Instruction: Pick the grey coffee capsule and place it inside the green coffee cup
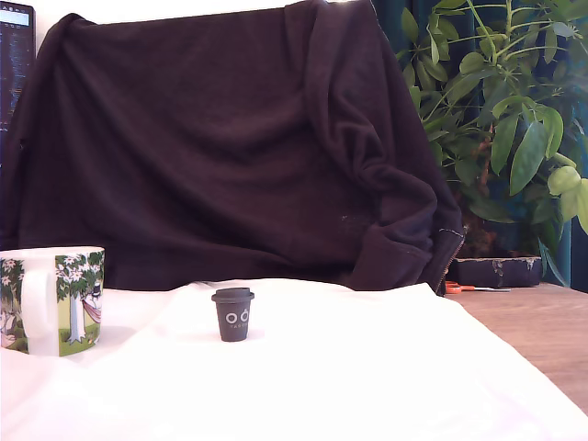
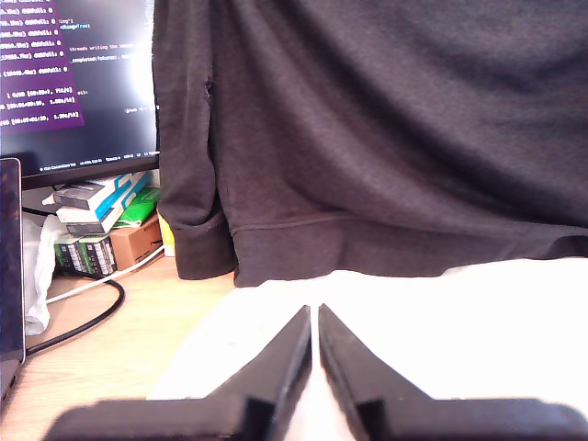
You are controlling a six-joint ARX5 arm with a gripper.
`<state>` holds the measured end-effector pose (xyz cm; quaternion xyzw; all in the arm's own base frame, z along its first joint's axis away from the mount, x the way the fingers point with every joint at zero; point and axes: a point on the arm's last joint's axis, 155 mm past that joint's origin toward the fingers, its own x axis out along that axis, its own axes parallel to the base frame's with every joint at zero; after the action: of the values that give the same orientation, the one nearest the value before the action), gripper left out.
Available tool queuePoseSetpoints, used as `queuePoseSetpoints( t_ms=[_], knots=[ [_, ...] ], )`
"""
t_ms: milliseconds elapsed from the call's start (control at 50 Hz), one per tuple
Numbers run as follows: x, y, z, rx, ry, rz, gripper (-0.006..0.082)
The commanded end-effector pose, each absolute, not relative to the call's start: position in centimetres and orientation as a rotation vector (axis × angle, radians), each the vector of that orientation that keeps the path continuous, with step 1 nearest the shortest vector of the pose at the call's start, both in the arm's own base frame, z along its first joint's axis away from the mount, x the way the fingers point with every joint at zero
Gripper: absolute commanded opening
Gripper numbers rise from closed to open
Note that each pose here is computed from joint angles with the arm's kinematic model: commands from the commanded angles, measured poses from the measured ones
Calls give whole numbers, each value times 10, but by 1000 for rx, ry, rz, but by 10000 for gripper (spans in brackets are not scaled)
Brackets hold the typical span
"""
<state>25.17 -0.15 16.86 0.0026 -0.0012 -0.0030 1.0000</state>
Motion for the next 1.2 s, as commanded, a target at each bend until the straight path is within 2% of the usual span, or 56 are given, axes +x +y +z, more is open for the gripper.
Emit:
queuePoseSetpoints(
  t_ms=[0,180,320,460,600,840,1000,1180],
  knots=[
    [253,-8,159,-105,-5,-69,-19],
    [253,-8,162,-106,-14,-72,-19],
    [252,-19,160,-112,-3,-132,-19],
    [250,-24,181,-177,-82,-166,-19],
    [239,-46,217,-240,-204,-309,-19],
    [208,-94,258,-308,-263,-593,-19],
    [193,-124,268,-304,-217,-758,-19],
    [196,-152,272,-318,-97,-873,9]
  ],
)
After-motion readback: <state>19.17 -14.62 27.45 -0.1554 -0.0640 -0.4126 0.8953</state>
